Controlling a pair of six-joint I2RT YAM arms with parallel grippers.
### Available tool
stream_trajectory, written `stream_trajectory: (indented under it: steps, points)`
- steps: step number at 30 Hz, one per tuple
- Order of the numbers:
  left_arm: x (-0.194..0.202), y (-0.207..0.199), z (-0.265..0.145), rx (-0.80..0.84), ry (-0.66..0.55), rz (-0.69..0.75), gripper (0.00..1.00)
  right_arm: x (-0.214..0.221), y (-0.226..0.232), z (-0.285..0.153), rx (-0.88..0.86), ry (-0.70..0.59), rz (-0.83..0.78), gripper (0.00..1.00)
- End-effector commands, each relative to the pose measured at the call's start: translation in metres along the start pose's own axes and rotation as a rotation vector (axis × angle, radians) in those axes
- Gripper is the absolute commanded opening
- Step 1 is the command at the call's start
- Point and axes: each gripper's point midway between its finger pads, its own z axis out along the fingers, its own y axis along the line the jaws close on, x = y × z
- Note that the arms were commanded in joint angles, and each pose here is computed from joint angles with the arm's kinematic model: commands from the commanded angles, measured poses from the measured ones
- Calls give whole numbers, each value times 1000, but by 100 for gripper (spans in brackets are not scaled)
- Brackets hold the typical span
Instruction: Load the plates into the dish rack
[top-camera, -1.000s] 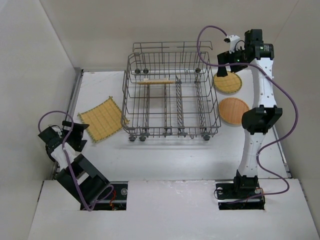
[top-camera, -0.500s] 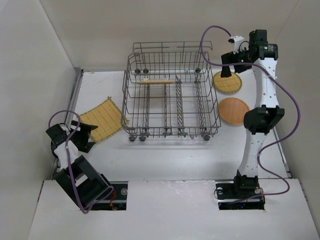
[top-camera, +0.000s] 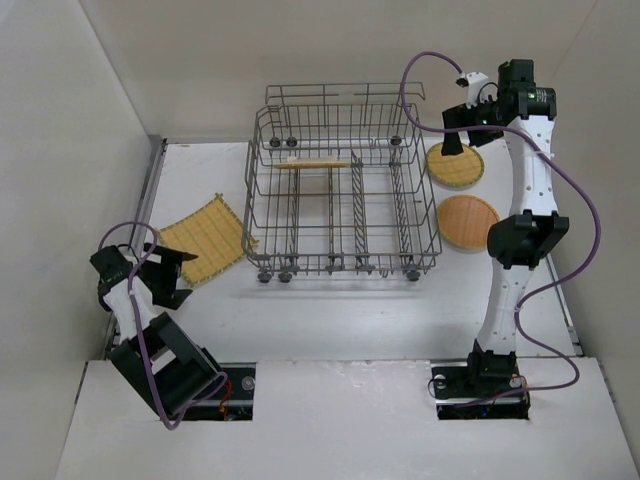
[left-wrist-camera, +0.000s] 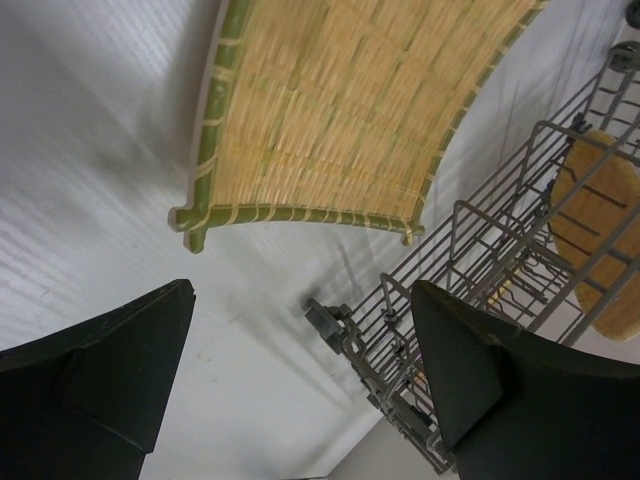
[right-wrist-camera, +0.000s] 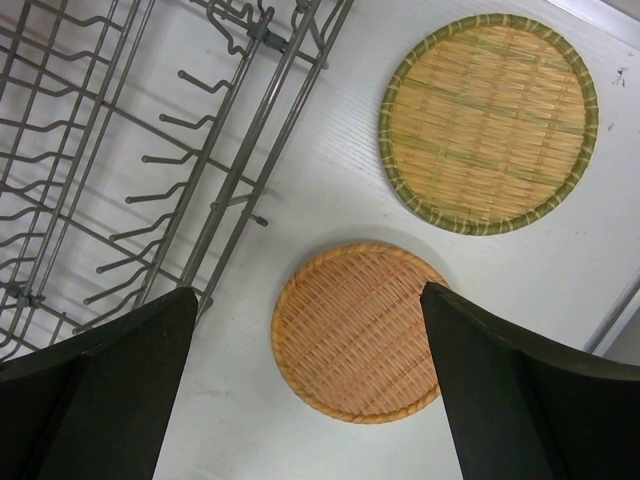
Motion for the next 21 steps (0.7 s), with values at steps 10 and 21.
stream_trajectory:
  steps: [10,21]
  points:
    - [-6,25,2,-136,9,-32,91,29,36,-19,-78,140,30,100]
    - [-28,12,48,-6,74,2,81,26,44,-24,-67,140,13,100]
